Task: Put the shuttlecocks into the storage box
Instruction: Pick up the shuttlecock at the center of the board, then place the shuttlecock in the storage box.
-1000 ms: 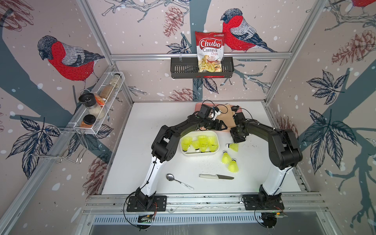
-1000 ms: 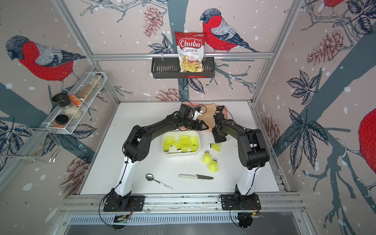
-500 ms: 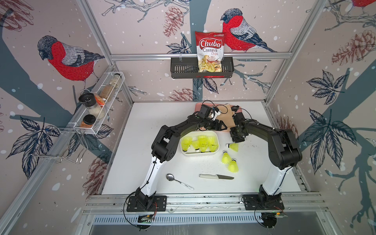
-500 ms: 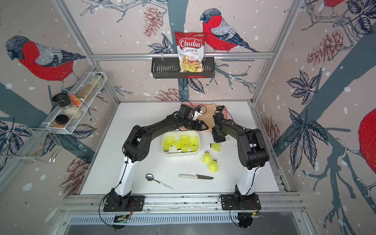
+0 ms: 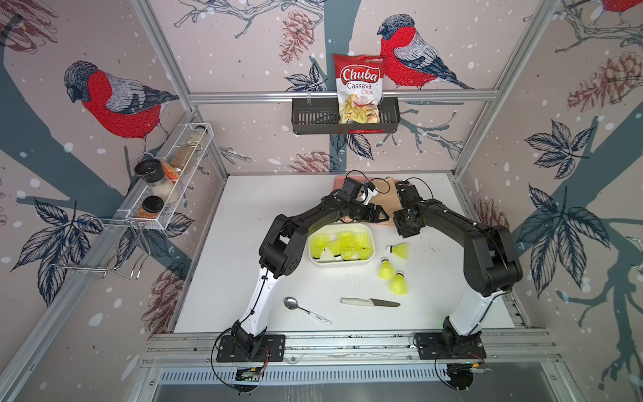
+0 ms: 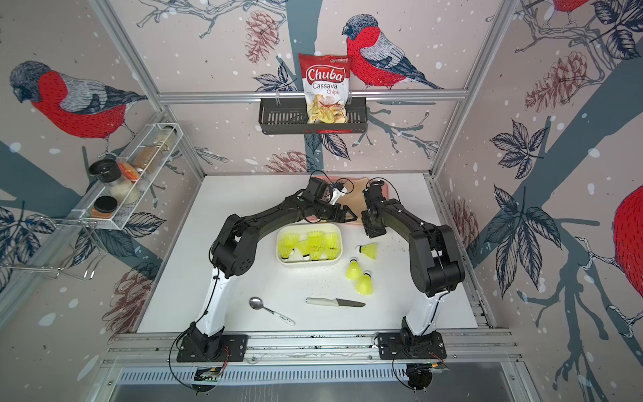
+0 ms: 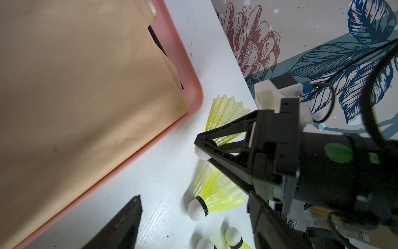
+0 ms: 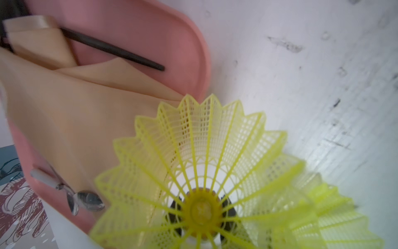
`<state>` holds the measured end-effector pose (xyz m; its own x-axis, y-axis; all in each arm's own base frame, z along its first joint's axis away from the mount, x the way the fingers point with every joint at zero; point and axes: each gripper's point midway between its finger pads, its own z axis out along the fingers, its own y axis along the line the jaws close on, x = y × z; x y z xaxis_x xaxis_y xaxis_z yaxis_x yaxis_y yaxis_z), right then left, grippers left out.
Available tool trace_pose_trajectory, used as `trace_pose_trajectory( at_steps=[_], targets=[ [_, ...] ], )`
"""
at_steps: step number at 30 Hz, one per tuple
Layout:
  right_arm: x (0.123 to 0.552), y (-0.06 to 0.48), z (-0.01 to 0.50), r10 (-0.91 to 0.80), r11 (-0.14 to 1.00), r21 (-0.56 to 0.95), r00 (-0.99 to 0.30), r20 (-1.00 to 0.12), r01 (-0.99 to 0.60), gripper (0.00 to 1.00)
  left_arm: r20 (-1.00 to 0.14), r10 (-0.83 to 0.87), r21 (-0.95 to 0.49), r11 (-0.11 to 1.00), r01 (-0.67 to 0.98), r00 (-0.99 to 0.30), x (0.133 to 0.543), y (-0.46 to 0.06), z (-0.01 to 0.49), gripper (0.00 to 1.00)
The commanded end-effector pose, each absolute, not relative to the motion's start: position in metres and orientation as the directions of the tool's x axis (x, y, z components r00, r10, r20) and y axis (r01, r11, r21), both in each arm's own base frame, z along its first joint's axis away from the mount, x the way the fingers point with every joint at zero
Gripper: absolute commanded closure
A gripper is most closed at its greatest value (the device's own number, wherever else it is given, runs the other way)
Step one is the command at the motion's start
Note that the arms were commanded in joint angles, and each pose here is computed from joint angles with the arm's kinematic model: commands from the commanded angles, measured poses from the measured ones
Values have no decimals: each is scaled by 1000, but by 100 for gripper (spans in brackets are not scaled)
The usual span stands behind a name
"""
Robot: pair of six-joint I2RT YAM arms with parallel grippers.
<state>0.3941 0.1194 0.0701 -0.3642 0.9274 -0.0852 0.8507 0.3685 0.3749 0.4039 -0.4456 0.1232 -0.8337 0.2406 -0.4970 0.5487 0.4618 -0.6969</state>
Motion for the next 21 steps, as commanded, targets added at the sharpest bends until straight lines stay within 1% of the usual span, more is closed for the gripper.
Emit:
trace_pose_trajectory(
  at_steps=[1, 6, 10, 17, 21],
  targets=[
    [395, 108, 89, 893, 451, 365, -409, -190, 814, 75, -520, 213, -696, 455, 555, -827, 408, -443, 145, 19],
    [399, 102, 120, 826, 561, 378, -475, -303, 736, 75, -529, 93, -725, 467, 506, -844, 422, -416, 176, 19],
    [403, 107, 142, 758, 652, 395, -536, -373, 648, 76, -532, 37, -727, 493, 479, -846, 428, -387, 192, 19],
    [402, 148, 179, 574, 818, 378, -658, -488, 434, 77, -510, -21, -728, 543, 419, -860, 414, -340, 202, 19],
    [395, 184, 197, 464, 880, 371, -706, -535, 297, 77, -481, -54, -728, 581, 364, -875, 398, -316, 198, 19]
  ],
)
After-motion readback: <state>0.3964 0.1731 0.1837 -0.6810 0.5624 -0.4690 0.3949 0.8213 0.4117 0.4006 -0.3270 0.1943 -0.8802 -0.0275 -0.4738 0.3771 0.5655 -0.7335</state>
